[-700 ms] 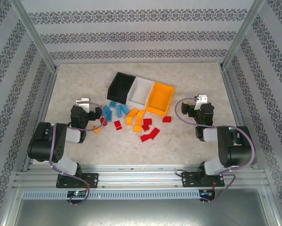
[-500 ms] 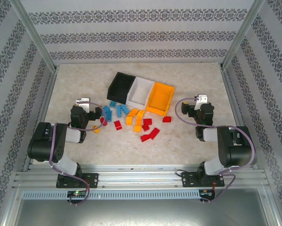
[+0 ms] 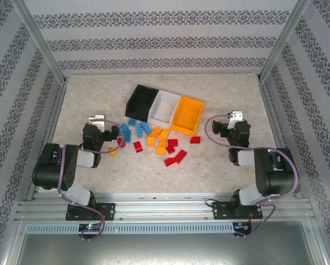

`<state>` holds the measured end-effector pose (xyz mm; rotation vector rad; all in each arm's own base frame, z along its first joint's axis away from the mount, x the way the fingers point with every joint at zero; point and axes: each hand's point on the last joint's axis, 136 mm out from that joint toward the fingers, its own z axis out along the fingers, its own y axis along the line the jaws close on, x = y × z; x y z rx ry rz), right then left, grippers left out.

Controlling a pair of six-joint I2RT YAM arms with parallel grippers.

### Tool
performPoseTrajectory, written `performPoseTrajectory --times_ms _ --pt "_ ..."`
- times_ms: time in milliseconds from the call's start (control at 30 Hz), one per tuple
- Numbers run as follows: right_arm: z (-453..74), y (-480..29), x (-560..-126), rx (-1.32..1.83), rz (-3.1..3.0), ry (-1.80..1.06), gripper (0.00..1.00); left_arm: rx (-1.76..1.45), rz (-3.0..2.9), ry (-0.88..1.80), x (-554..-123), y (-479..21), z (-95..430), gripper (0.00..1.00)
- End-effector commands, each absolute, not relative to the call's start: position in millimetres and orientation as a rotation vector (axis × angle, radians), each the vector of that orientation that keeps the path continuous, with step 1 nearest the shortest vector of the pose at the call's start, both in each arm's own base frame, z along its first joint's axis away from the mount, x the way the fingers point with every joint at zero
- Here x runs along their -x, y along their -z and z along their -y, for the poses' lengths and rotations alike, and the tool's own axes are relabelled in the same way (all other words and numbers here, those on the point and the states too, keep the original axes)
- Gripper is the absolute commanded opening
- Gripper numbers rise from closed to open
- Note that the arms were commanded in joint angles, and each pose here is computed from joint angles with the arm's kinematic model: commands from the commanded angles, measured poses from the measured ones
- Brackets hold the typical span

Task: Sort the legos into containers by color

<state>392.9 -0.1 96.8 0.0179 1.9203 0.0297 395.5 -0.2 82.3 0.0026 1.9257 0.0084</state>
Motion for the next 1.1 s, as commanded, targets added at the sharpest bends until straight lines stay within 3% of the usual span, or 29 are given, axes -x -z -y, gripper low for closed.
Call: performPoseTrajectory --times_ms 0,833,1067 --pt "-3 -104 -398 -0.012 -1.895 -0.055 0.98 -0.022 -1.914 -0.008 -399 -88 -1 1.00" --pt "-2 -106 -398 -0.019 -1.895 -0.060 0.98 0.062 -1.919 -0.068 -400 -88 -15 1.00" --pt "16 -136 -397 -0.127 -1.946 0.022 0.98 0.183 -1.930 -0.159 -396 -115 -36 1.00"
